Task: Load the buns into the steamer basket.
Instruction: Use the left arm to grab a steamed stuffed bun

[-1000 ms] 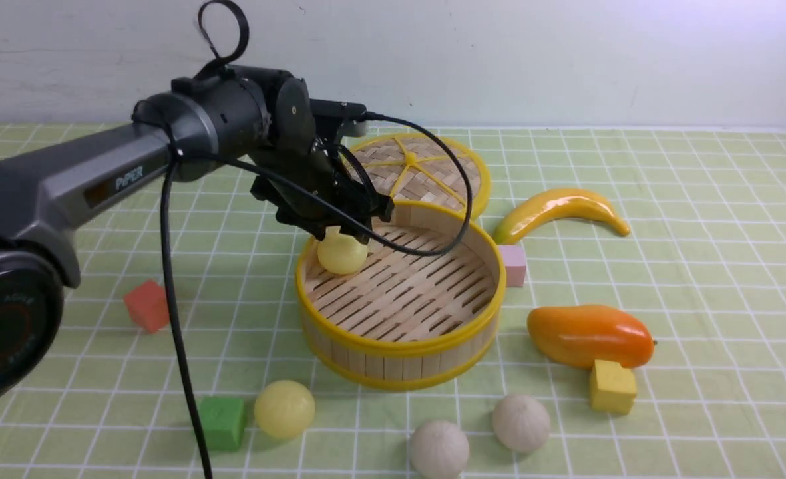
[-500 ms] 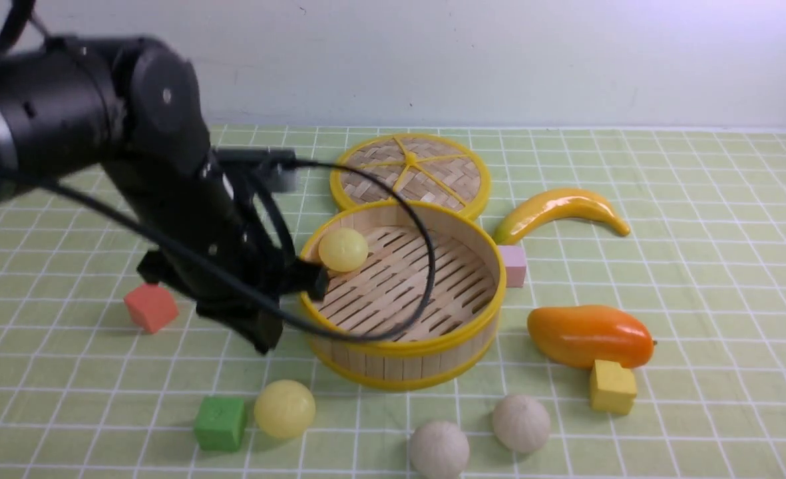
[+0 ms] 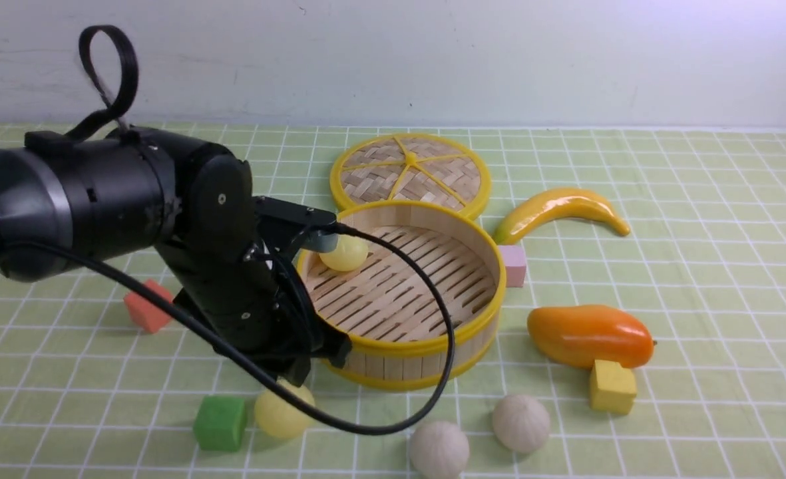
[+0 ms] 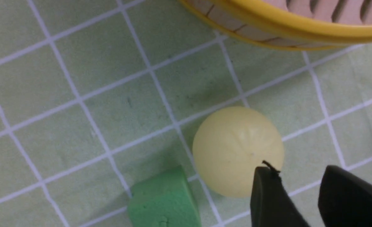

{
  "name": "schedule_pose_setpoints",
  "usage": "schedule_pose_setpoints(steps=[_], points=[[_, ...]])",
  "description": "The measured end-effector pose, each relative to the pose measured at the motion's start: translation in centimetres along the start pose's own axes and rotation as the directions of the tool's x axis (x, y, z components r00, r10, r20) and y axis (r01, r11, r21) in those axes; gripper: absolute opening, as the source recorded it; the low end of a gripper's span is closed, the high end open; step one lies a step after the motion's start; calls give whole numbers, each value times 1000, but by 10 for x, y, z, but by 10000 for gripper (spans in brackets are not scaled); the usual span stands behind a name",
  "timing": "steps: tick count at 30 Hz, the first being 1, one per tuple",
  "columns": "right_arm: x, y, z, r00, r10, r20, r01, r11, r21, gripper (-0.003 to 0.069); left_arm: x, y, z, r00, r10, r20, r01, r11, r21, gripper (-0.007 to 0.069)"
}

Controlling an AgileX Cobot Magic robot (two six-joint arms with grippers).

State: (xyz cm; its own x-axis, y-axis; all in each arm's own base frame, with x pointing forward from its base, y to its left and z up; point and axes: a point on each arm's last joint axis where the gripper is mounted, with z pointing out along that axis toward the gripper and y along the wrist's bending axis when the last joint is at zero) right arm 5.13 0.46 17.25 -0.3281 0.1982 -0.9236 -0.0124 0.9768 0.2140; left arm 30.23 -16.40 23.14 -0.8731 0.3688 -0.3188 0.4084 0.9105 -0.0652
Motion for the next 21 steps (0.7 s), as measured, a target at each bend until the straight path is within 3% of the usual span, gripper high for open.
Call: schedule_pose_setpoints(steps=[7, 21], points=[[0, 0, 0, 1000, 0, 0, 0, 1000, 0, 241, -2, 2, 21, 1000, 2, -28, -3, 1000, -14, 282], [0, 0, 0, 1000, 0, 0, 0, 1000, 0, 241, 0, 5, 51, 996, 16, -91, -19, 999, -35, 223]])
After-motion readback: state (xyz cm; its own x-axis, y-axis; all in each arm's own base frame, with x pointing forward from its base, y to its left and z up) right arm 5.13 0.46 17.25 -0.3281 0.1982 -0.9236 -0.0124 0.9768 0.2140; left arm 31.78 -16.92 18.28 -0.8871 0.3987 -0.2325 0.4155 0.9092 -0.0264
